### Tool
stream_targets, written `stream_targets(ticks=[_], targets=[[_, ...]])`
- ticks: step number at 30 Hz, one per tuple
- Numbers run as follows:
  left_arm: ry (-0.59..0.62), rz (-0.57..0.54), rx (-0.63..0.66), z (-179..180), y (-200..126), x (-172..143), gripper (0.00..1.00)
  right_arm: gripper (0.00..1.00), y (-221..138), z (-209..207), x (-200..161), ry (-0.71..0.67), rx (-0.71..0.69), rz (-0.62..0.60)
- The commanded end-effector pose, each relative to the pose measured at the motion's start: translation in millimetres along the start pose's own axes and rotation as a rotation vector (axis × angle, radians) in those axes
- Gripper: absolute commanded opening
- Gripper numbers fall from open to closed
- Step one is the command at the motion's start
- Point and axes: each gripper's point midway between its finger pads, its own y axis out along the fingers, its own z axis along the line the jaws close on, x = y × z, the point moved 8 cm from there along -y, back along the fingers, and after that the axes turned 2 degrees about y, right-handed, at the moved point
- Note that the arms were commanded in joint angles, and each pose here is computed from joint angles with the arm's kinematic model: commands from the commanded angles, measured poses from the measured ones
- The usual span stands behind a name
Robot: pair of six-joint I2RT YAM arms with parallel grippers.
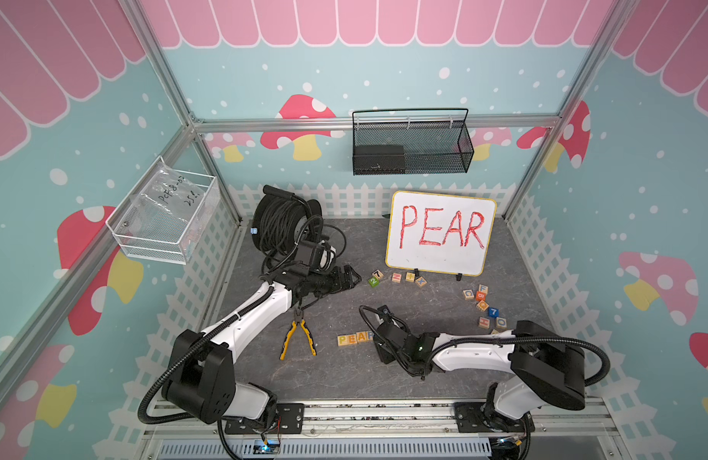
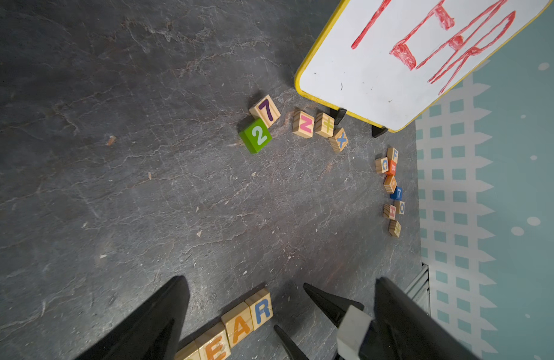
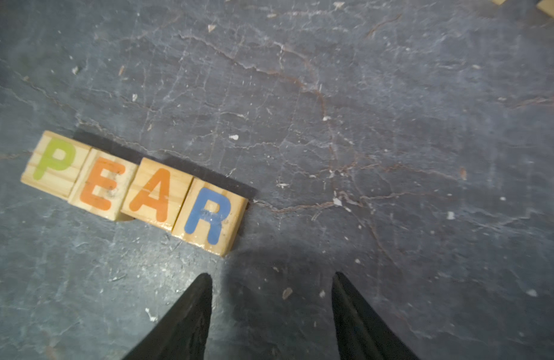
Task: Spell the uppercase word “pear” with letter blocks
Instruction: Move the letter block to the center of the board, then move the letter blocks to the center of the board.
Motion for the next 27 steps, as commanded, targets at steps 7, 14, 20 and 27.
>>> stream_targets(ticks=[7,14,20,27], targets=[[-0.075,0.017,0.097,17,11,-16,0.95,0.7,-6,-28,12,0.104,-0.09,-0.064],[-0.092,0.001,0.193,27,10,-63,0.95,0.7,-6,-37,11,0.119,-0.04,-0.094],[-0.142,-0.005,0.238,40,14,-92,0.95,0.7,0,-31,11,0.091,0.033,-0.103],[-0.152,0.006,0.249,41,23,-109,0.95,0.7,10,-23,8,0.059,0.079,-0.078]])
